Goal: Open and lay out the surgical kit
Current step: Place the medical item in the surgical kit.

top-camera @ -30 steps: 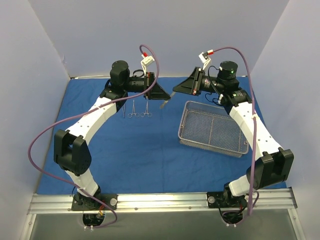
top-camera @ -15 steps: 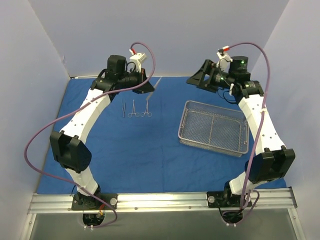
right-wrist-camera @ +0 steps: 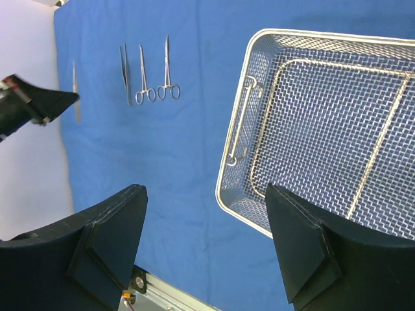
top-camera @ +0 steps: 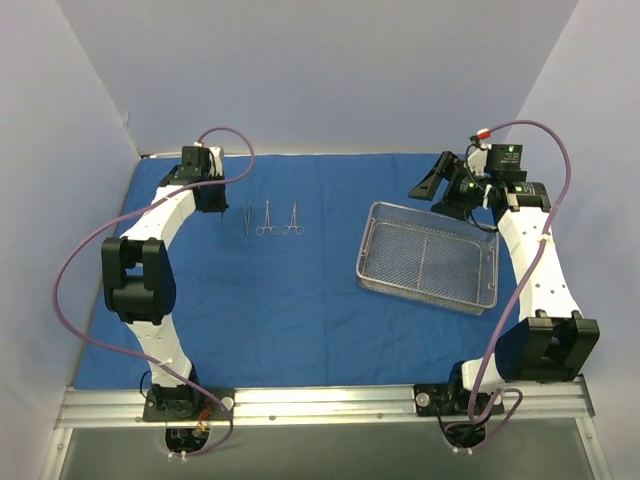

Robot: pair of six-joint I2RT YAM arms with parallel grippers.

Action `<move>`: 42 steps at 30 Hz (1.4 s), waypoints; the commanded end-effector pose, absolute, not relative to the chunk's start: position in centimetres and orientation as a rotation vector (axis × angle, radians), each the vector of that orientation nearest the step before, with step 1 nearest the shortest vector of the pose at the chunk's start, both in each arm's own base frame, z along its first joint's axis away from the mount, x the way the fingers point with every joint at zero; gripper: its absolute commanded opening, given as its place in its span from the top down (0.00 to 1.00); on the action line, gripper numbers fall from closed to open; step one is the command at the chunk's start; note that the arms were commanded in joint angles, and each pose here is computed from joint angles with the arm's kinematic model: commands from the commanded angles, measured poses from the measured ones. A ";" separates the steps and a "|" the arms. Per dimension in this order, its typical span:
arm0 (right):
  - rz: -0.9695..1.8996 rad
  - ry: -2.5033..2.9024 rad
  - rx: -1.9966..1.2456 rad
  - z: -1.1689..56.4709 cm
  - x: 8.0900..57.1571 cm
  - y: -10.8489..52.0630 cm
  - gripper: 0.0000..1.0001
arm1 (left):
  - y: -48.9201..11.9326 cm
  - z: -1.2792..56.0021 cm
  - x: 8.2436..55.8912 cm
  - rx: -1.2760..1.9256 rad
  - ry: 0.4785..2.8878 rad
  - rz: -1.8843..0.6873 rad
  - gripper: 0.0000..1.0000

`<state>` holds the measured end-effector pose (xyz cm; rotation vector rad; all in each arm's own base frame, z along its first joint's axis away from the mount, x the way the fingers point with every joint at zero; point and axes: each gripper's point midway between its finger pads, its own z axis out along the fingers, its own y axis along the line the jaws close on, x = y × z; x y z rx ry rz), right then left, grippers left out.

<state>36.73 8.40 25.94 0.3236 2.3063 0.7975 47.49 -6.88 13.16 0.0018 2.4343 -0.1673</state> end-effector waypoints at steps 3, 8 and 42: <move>0.768 2.282 0.338 26.8 35.9 7.4 0.25 | -4.1 11.2 50.8 -0.138 2.386 -0.087 0.98; 0.752 2.284 0.366 26.6 36.0 6.6 0.26 | -4.2 8.7 52.2 -0.198 2.421 -0.103 0.98; 0.754 2.330 0.427 24.8 36.7 5.8 0.26 | -4.2 3.7 52.9 -0.195 2.544 -0.085 0.92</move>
